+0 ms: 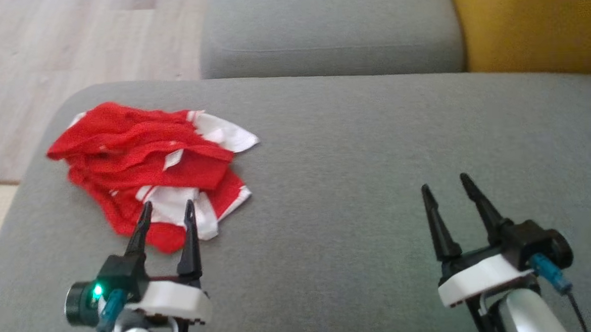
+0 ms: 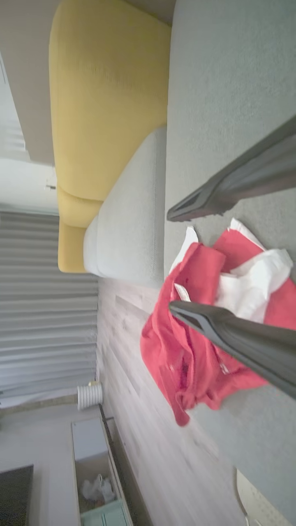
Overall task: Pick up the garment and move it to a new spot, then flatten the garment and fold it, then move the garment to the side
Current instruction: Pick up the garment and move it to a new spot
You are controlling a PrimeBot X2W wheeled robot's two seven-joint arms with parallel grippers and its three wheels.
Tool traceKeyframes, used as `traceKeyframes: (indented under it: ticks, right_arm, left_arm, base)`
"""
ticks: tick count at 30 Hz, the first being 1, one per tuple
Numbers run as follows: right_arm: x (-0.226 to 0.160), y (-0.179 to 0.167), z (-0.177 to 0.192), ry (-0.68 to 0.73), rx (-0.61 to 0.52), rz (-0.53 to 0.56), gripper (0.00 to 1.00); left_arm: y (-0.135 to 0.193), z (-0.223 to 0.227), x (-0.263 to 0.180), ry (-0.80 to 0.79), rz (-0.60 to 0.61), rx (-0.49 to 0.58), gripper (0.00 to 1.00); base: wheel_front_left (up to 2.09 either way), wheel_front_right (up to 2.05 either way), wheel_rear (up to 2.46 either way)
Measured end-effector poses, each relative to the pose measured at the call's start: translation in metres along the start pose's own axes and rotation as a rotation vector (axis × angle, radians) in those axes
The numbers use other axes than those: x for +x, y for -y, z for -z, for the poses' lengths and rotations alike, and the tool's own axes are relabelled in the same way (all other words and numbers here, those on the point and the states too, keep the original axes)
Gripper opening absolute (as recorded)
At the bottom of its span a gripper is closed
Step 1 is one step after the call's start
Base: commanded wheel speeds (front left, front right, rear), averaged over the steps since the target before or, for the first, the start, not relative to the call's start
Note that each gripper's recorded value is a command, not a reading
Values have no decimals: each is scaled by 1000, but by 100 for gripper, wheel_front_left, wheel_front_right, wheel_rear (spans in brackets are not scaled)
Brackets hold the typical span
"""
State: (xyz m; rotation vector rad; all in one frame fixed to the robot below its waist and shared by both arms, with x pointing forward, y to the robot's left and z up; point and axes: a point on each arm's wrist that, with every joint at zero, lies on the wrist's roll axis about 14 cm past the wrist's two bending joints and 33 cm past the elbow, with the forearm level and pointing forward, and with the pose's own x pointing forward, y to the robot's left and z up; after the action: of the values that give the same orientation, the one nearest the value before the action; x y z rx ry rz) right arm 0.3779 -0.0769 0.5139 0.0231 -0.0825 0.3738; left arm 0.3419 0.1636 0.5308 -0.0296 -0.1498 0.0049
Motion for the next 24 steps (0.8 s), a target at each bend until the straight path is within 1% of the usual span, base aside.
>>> traceKeyframes:
  ticks: [4,12,19,24]
  right_arm:
    - [6,-30,6,-17,8,-90,100]
    - [18,-81,6,-20,29,-247,100]
    - [24,-120,5,-22,40,-365,100]
    - [26,-129,5,-23,40,-391,100]
  left_arm:
    - [-28,2,-18,-10,-88,4,100]
    - [-74,-3,-55,3,-242,25,100]
    - [-101,-4,-88,0,-351,31,100]
    - [-108,-6,-95,6,-377,31,100]
  base:
    - [0,0,0]
    - [0,0,0]
    - [0,0,0]
    - [0,0,0]
